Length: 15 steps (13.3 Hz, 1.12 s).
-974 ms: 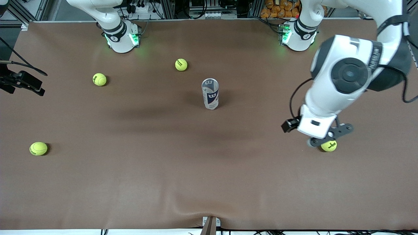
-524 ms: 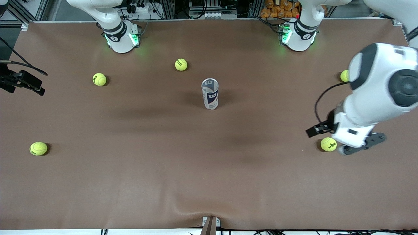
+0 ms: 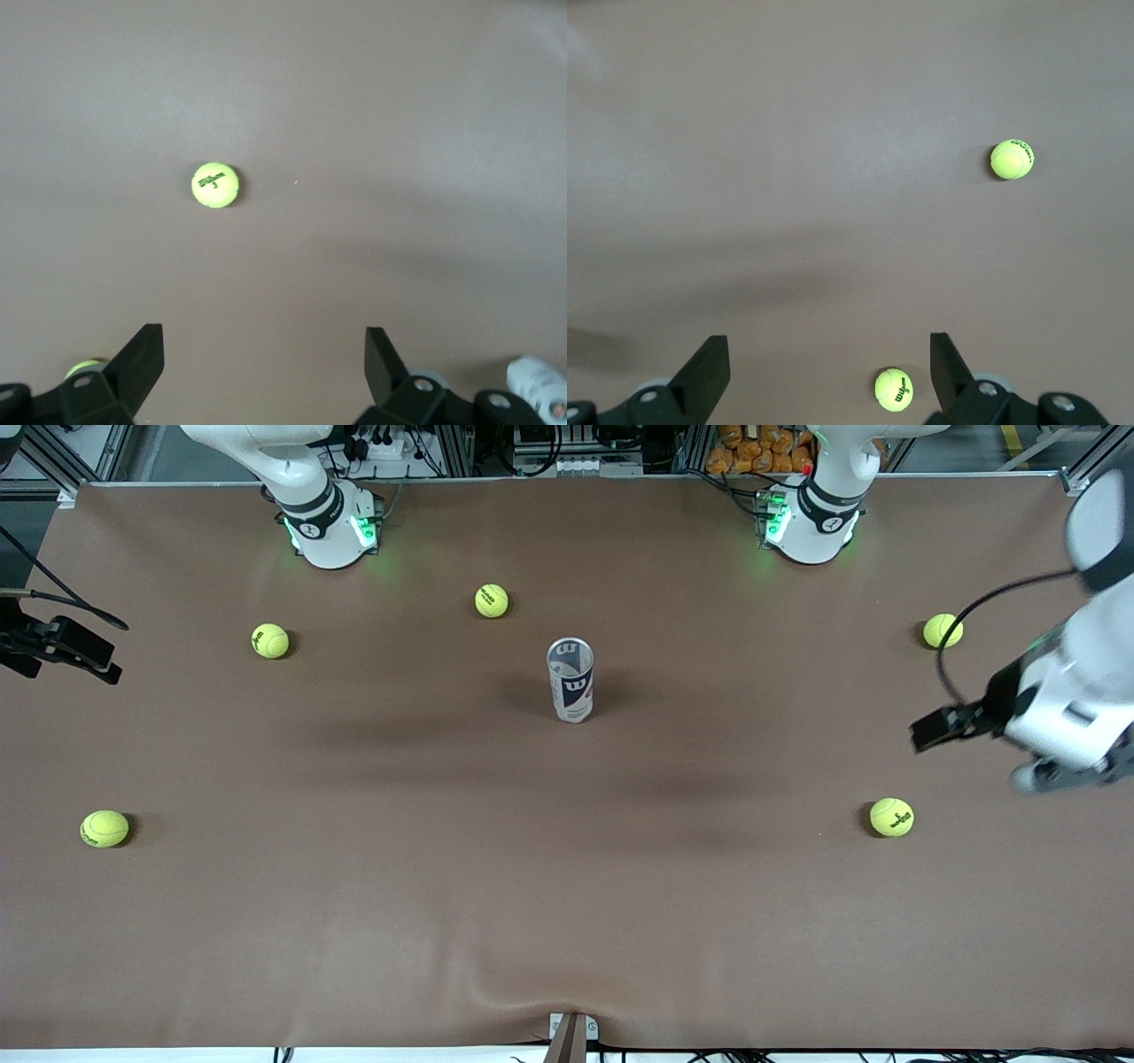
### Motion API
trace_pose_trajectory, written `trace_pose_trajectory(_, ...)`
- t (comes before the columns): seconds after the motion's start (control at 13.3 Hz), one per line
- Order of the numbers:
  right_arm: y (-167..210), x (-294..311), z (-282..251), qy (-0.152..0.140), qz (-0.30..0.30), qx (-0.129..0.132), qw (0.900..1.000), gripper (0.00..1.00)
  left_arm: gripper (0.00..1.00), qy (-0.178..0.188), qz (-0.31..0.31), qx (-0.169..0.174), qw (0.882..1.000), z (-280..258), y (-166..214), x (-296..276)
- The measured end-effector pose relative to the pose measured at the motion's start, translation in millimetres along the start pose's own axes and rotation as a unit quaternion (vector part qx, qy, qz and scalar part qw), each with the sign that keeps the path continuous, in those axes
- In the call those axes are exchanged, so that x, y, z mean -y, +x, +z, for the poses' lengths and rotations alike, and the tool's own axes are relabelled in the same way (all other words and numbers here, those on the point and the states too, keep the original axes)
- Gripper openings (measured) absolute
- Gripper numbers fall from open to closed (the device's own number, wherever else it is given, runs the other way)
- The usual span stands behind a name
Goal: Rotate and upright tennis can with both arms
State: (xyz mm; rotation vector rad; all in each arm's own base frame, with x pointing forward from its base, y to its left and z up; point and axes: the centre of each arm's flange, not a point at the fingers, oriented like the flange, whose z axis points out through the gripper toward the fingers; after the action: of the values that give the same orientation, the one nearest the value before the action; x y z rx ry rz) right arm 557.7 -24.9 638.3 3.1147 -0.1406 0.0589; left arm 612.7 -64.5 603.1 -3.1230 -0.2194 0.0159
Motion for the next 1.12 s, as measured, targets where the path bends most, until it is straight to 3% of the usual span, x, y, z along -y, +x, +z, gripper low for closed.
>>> trace_pose_trajectory(0.3, 0, 0, 0, 0.0, 0.0, 0.0, 1.0, 1.0, 1.0, -0.006, 0.015, -0.011, 1.0, -37, -47, 60)
trace_pose_trajectory(0.6, 0, 0, 0, 0.0, 0.0, 0.0, 1.0, 1.0, 1.0, -0.004, 0.025, 0.002, 1.0, -49, -101, 68)
trace_pose_trajectory(1.12, 0, 0, 0, 0.0, 0.0, 0.001, 1.0, 1.0, 1.0, 0.009, 0.041, -0.027, 0.999, -43, -59, 68)
